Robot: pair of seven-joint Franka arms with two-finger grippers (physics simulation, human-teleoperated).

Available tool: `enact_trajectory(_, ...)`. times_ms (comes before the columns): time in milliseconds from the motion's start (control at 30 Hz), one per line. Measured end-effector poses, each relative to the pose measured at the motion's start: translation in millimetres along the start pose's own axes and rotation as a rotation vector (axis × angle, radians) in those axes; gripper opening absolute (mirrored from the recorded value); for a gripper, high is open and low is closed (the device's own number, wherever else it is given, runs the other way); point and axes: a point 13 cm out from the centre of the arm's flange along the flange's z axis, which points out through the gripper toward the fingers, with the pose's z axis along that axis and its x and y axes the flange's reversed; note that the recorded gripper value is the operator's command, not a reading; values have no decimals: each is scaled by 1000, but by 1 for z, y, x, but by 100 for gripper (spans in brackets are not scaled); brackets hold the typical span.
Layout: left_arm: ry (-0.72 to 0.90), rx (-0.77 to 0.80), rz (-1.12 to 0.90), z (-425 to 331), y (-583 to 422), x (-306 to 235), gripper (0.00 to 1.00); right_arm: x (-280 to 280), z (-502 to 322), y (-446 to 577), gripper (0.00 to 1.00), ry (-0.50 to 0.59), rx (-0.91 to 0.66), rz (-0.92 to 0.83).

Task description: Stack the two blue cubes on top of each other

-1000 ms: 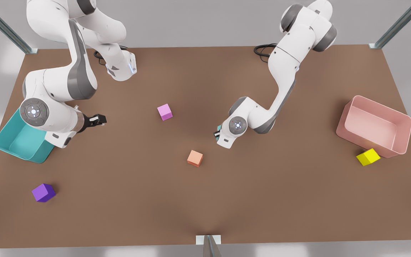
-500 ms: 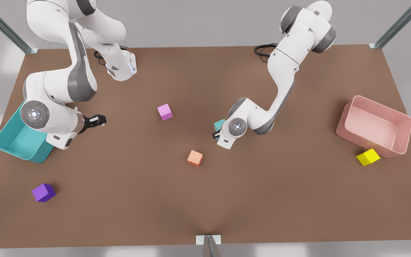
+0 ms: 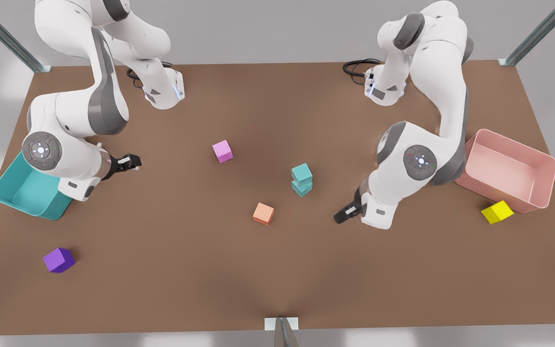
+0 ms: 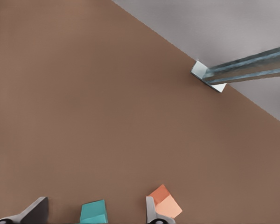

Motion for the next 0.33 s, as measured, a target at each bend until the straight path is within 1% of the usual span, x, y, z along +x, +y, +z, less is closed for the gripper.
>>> enact_trajectory(33,-21,-43,-1,-33,38,-13,100,-1,-4,-1,100,-9,3,0)
enact_trajectory(100,-38,-172,10,-74,119,-6,100,-2,-10,-3,100,-20,7,0)
enact_trajectory(133,-21,-214,26,-82,141,-1,100,-2,-10,-4,100,-21,8,0)
enact_trajectory(233,43,-293,116,-88,167,19,100,-1,-10,-6,100,-21,9,0)
enact_trajectory(333,101,-334,205,-87,176,34,100,-1,-11,-6,100,-22,10,-3)
